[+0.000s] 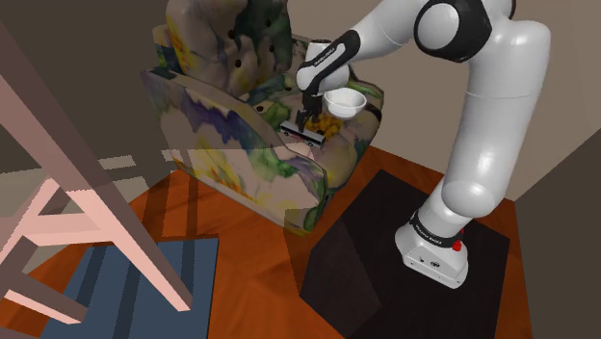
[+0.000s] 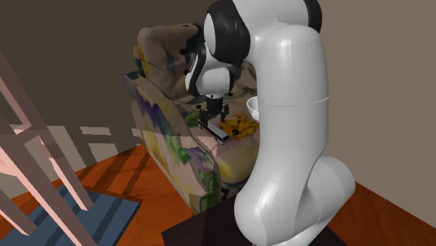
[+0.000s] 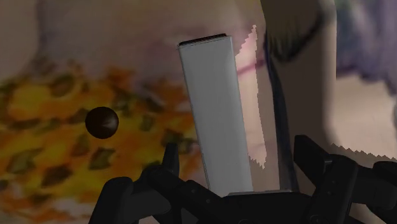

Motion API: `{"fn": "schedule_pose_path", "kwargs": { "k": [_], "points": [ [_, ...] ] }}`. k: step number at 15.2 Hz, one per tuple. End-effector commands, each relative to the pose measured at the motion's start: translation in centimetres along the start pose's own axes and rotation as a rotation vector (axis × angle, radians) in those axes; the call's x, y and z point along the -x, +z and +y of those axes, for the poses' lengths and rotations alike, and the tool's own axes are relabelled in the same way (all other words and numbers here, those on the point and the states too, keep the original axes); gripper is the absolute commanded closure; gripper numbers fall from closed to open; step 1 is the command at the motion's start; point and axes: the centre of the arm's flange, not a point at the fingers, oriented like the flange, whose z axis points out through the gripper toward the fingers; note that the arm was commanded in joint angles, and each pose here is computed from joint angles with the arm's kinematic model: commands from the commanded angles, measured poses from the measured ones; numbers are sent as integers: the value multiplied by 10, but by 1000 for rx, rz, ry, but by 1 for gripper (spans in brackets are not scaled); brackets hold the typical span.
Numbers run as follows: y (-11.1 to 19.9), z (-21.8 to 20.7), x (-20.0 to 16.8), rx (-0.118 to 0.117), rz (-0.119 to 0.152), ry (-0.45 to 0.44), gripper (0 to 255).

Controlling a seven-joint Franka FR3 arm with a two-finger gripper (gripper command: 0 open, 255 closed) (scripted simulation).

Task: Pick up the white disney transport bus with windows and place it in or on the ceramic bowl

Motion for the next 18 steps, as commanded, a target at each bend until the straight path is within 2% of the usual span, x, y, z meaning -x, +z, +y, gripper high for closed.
{"fn": "schedule_pose_path", "kwargs": {
  "k": [1, 9, 17, 18],
  "points": [
    [22, 5, -15, -1, 0, -1, 0],
    [63, 5, -16, -1, 0, -1, 0],
    [63, 5, -16, -1, 0, -1, 0],
    [63, 5, -16, -1, 0, -1, 255]
  ]
}}
